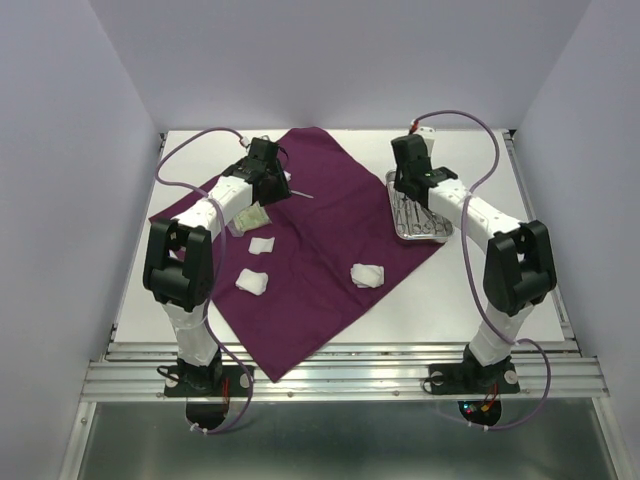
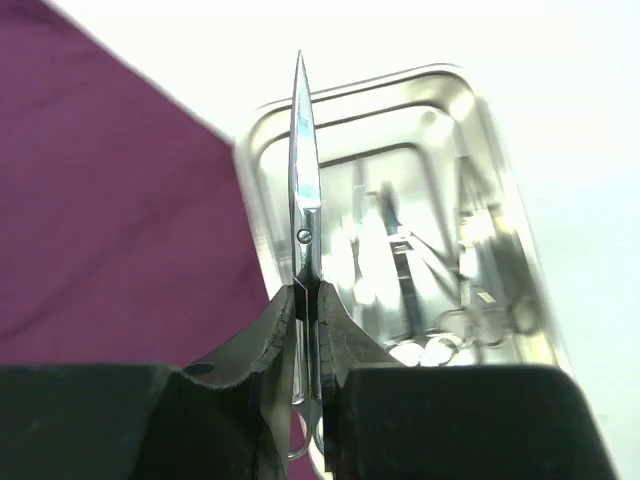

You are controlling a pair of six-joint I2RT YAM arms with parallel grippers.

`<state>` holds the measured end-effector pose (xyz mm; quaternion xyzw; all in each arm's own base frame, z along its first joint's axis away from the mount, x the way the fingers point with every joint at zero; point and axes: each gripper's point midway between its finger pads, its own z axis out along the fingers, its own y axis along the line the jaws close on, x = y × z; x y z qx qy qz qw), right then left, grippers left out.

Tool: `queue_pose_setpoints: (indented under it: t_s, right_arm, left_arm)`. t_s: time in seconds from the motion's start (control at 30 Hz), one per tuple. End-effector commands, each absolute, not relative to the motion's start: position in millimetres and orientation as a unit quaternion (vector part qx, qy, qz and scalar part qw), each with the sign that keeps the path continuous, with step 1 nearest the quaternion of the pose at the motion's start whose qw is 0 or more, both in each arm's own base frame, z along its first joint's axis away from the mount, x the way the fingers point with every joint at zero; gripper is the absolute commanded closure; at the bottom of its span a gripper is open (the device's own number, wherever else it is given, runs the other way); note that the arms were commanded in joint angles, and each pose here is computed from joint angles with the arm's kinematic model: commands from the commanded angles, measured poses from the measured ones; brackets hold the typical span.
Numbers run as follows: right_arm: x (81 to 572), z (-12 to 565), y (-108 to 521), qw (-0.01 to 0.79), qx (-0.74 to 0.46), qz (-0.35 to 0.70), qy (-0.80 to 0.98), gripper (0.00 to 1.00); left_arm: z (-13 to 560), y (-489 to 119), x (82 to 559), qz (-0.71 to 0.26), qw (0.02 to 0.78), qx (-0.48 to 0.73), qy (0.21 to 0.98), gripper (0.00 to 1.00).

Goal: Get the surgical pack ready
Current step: Place the medical item in the container.

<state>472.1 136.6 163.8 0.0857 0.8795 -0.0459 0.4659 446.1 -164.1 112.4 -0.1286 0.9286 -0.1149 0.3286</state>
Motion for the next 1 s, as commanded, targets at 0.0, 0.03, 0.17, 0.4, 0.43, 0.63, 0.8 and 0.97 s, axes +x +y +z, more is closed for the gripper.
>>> queue_pose_setpoints:
  t_s: [0.0,0.03,0.17,0.4,0.43,0.63,0.8,0.97]
  right_arm:
    - [477.0,171.3,107.6,0.487,0.097,-0.071,0.865,0.94]
    - [475.0,160.6,105.6,0.479,0.088,-0.081,0.87,0.94]
    - [477.5,139.2,95.3,0.466,0.084,-0.11,0.874,0.94]
    - [473.0,102.3,99.9,0.441,0.066,-0.105,0.889,0.92]
    - [472.7,100.8,105.0,0.44,0.061,-0.091,0.891,0.88]
    - [468.3,101.6,100.4,0.442,0.07,-0.097,0.889,0.47]
    - [466.9,127.0,92.1,0.467,0.093,-0.105,0.873,0.47]
    - [459.5,146.6,90.7,0.484,0.11,-0.089,0.864,0.46]
  left_arm:
    - [130.8,-167.1,447.6,-0.135,0.348,-0.127,0.919,0.51]
    - [130.0,-166.9,447.0,-0.134,0.347,-0.128,0.919,0.51]
    - [130.1,-166.3,446.2,-0.134,0.348,-0.127,0.919,0.51]
    - [126.8,-174.0,445.4,-0.145,0.344,-0.121,0.92,0.5]
    - [128.0,-176.2,446.9,-0.147,0.346,-0.121,0.919,0.5]
    - [134.5,-189.8,458.2,-0.168,0.341,-0.123,0.917,0.35]
    - [128.1,-194.7,473.6,-0.148,0.337,-0.138,0.919,0.39]
    - [138.3,-190.3,505.2,-0.118,0.353,-0.154,0.915,0.45]
